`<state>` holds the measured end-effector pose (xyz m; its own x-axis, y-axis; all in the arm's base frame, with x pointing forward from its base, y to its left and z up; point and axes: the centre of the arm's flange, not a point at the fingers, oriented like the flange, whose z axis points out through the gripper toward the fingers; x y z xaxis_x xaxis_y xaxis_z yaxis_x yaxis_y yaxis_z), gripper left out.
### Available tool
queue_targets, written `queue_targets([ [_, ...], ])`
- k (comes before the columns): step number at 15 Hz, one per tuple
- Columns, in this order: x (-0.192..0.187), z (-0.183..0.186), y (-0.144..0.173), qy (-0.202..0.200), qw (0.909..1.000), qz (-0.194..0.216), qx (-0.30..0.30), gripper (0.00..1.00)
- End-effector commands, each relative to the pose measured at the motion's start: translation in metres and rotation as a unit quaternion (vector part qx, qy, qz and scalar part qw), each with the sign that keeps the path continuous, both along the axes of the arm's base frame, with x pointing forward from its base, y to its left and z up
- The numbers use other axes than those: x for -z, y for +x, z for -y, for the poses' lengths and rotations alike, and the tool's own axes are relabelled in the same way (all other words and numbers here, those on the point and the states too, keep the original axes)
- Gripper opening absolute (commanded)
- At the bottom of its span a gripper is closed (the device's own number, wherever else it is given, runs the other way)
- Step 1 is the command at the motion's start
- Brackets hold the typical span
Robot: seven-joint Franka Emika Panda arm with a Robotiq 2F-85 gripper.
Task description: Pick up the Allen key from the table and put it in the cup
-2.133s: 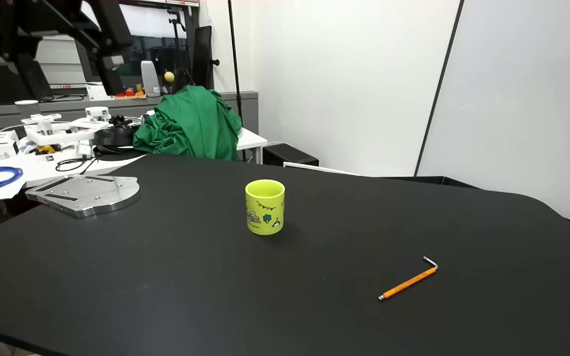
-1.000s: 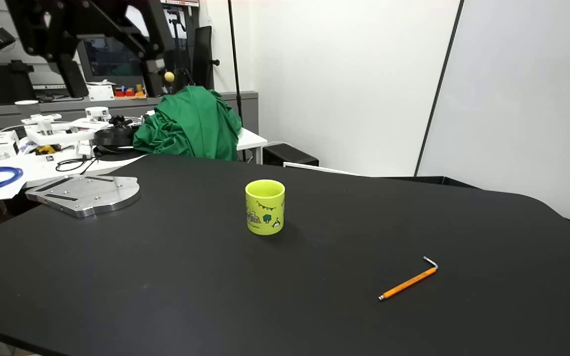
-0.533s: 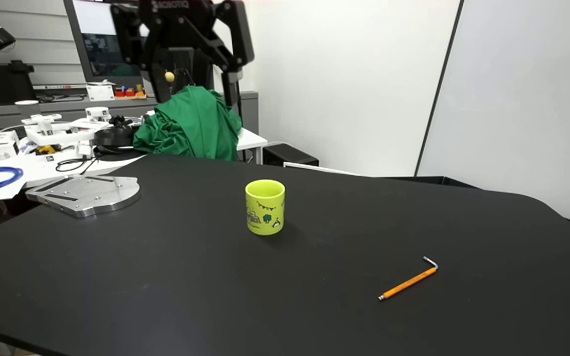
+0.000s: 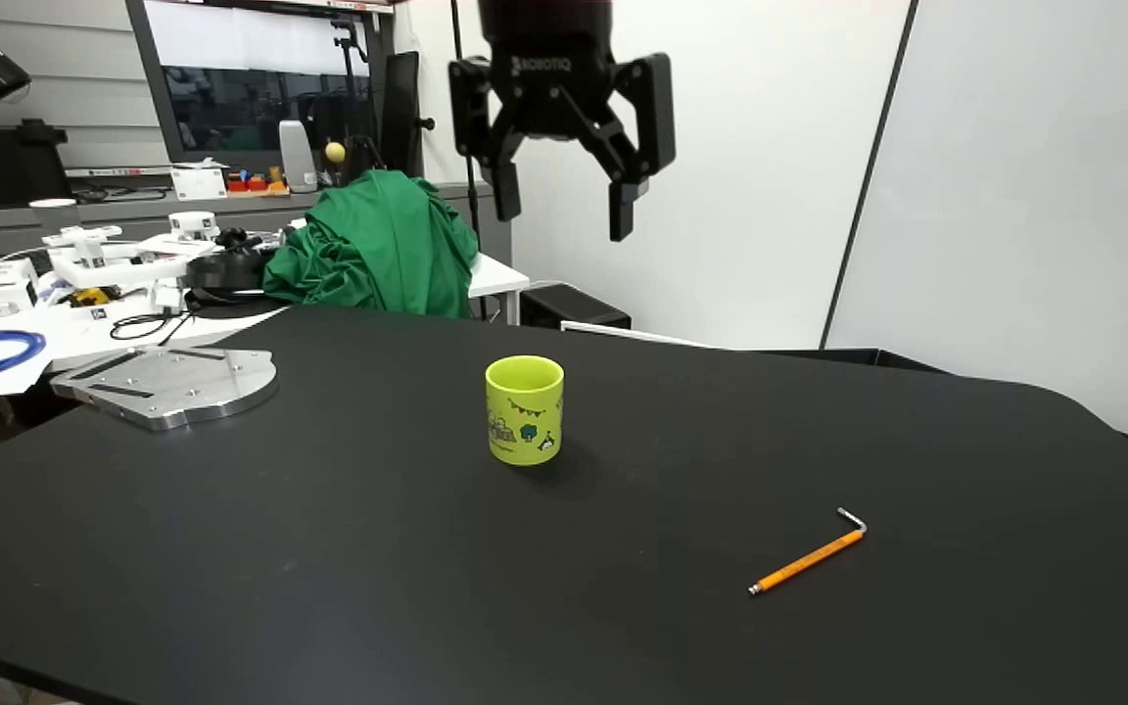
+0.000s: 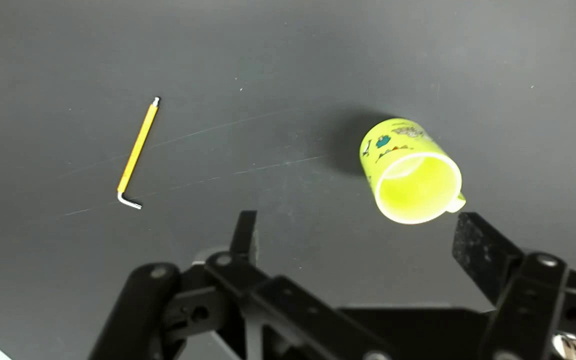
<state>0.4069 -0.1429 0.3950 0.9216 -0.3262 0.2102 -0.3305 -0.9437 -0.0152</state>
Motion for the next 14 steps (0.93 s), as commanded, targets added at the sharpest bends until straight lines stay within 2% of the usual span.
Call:
queue_targets([
  [1, 0.011, 0.035, 0.045, 0.023, 0.9954, 0.002, 0.093, 1.0],
  [4, 0.023, 0.065, 0.061, 0.04, 0.9873, 0.002, 0.154, 1.0],
  [9, 0.047, 0.122, 0.081, 0.037, 0.9682, -0.013, 0.247, 1.0],
  [12, 0.068, 0.149, 0.085, 0.027, 0.9578, -0.026, 0.285, 1.0],
  [14, 0.084, 0.16, 0.088, 0.036, 0.9532, -0.032, 0.299, 1.0],
])
